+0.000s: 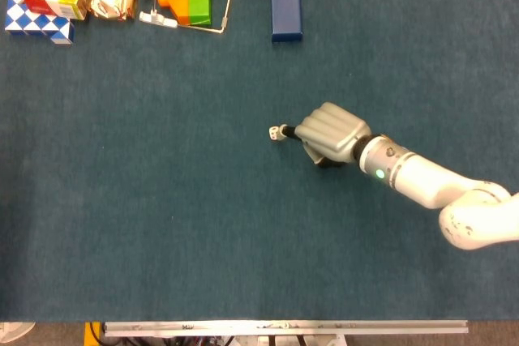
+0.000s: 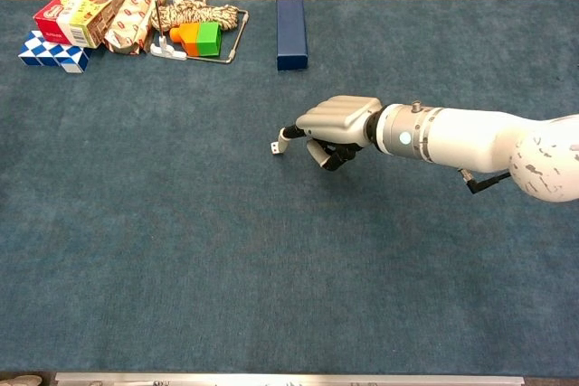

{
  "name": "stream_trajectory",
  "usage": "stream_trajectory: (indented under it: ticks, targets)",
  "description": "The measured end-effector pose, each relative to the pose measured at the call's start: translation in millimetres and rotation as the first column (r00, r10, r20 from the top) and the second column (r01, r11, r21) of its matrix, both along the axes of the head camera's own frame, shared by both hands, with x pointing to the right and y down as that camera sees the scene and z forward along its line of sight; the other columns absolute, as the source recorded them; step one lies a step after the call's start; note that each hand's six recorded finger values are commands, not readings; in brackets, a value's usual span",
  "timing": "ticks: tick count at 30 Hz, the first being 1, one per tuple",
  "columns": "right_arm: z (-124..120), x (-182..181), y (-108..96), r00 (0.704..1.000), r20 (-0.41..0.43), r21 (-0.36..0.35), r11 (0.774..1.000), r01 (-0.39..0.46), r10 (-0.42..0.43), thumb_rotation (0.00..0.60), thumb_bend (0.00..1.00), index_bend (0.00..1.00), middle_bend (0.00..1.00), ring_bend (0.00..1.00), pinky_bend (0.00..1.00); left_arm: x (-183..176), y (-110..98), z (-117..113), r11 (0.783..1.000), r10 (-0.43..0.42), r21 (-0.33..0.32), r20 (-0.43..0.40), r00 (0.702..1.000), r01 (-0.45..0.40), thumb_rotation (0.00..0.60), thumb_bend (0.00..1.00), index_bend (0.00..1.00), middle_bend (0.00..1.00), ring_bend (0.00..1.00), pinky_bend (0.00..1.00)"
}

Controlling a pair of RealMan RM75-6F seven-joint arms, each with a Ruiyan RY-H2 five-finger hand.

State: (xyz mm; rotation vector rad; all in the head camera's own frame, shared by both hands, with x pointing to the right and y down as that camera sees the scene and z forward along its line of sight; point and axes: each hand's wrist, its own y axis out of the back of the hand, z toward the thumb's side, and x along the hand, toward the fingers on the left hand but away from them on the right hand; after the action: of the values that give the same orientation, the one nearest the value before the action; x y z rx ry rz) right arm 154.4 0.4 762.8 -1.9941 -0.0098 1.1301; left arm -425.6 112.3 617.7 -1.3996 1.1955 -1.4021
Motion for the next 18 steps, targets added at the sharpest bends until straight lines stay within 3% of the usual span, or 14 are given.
stream_trajectory:
  ticks: [7,18]
  targets:
    - [-5.4,-5.2,-5.7,1.0,0.026,0.01,1.0,-0.018,0.018,0.6,1.0,0.22,1.0,1.0,1.0,-2.5,0.6,-0.6,1.0,-0.005,0.003,0.0,1.0,0.005,0.6,0.17,0.11,0.11,0.12,0.06]
    - [-2.0,-5.9,3.8,1.0,0.009,-0.01,1.0,0.012,-0.012,0.6,1.0,0.22,1.0,1.0,1.0,-0.5,1.2,0.3,1.0,0.001,0.002,-0.001,1.0,-0.001,0.6,0.17,0.11,0.11,0.12,0.06]
